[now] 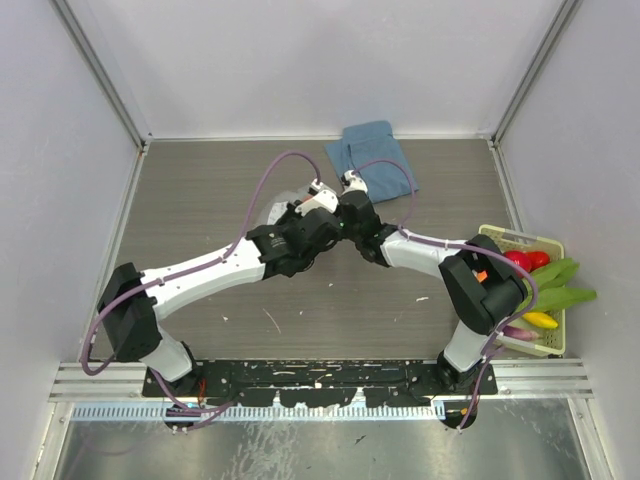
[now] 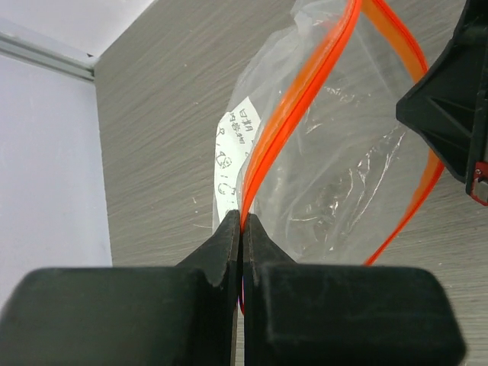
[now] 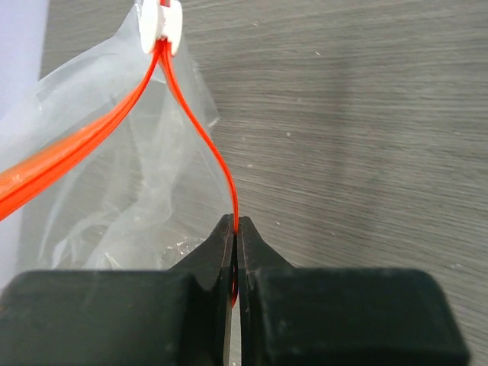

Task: Place the food in the zip-top bag and seal the zipper
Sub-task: Open the zipper of the food storage bag, then move the bin to the center of the board, then pick up the fake vegetable from the bin.

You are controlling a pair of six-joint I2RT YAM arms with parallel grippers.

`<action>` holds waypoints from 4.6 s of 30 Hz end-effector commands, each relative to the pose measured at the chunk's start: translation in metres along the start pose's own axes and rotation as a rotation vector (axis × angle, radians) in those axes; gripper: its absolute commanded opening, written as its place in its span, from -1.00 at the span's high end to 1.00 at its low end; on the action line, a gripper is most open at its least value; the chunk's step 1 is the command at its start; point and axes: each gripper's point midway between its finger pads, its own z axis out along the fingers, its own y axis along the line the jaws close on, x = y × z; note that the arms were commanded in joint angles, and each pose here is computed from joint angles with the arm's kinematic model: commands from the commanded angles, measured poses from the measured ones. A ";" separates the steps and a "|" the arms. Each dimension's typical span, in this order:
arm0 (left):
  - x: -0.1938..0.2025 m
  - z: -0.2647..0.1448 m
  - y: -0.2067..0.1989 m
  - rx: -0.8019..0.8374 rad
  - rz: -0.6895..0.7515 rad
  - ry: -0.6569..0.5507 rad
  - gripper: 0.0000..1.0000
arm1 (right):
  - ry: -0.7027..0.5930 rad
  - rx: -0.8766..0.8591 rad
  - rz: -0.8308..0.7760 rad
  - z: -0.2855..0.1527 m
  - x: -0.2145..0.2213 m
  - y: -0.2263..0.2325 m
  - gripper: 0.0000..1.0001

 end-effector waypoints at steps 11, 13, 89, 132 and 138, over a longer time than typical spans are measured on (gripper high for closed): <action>0.012 0.000 -0.010 0.051 -0.109 0.022 1.00 | 0.017 0.127 -0.068 -0.012 0.015 -0.041 0.75; 0.013 0.001 -0.016 0.072 -0.111 0.025 1.00 | 0.021 0.097 -0.071 -0.013 0.013 -0.034 0.68; 0.028 -0.013 -0.013 0.175 -0.167 -0.075 1.00 | -0.237 0.728 0.034 -0.087 -0.175 -0.267 -1.00; 0.026 -0.020 -0.004 0.191 -0.212 -0.105 1.00 | -0.388 1.117 0.297 -0.282 -0.129 -0.320 -1.00; 0.026 -0.020 -0.004 0.195 -0.213 -0.106 1.00 | -0.478 1.135 0.361 -0.278 -0.138 -0.342 -0.99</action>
